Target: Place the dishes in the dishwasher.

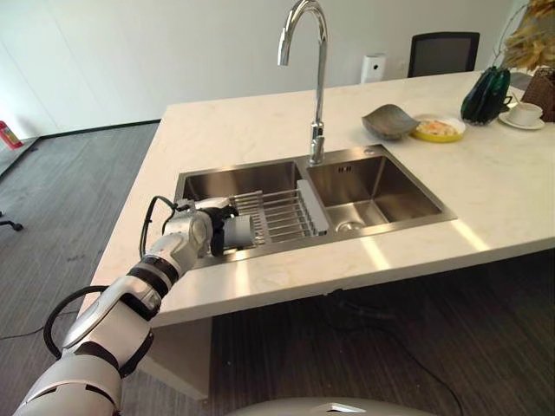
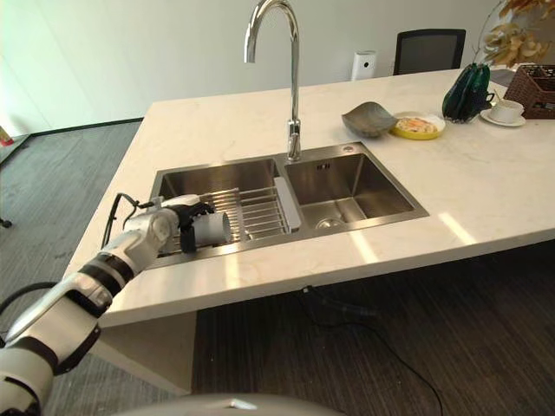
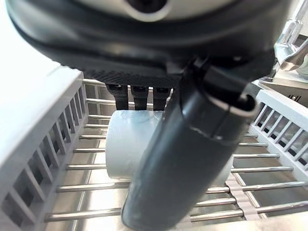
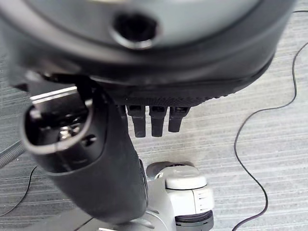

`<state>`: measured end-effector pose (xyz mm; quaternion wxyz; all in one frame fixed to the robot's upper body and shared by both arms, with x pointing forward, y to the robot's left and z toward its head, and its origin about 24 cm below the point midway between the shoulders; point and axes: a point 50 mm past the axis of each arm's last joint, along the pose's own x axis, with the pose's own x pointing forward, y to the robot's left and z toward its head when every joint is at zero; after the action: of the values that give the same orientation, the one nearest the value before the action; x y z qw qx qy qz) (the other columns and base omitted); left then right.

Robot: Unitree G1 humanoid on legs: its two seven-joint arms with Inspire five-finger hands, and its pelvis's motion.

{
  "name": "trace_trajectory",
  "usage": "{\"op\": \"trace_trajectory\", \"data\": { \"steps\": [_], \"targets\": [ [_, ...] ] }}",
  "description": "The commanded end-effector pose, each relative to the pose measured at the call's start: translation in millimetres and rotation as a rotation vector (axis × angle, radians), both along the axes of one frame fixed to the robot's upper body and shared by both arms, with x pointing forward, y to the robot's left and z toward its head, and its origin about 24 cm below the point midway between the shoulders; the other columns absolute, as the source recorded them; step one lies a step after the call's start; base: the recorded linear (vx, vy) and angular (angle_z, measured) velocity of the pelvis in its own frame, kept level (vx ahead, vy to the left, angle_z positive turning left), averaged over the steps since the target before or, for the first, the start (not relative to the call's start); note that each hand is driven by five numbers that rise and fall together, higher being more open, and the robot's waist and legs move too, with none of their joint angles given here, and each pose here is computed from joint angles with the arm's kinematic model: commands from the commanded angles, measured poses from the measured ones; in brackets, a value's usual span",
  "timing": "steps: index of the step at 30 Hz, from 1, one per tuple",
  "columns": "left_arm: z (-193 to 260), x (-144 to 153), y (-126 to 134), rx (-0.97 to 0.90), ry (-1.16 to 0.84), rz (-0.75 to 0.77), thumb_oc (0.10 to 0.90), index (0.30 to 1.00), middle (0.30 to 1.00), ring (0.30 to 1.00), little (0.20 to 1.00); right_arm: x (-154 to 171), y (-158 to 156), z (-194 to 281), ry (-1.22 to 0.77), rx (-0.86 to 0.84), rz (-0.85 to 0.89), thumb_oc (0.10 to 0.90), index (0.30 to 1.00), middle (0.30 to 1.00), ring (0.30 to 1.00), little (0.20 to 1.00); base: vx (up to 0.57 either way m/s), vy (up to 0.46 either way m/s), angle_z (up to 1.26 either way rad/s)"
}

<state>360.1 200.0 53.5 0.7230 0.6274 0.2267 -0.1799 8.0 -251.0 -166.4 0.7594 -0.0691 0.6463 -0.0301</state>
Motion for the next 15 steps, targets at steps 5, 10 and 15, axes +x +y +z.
{"op": "trace_trajectory", "data": {
  "steps": [5,10,15],
  "targets": [
    [20,17,29,0.16,0.059,0.113,0.4,0.3,0.3,0.3,0.3,23,-10,6,-0.064,0.075,0.07,0.8,0.9,0.9,0.9,0.9,-0.01,-0.019,-0.01],
    [14,10,47,0.154,0.025,0.149,0.4,0.3,0.3,0.3,0.3,23,-7,5,-0.06,0.082,0.058,0.8,0.9,0.9,0.9,0.9,0.0,0.0,0.0],
    [40,8,44,0.013,-0.196,0.04,0.4,0.3,0.3,0.3,0.3,19,-6,4,-0.056,0.087,0.038,0.8,0.9,0.9,0.9,0.9,0.0,0.0,0.0]
  ]
}}
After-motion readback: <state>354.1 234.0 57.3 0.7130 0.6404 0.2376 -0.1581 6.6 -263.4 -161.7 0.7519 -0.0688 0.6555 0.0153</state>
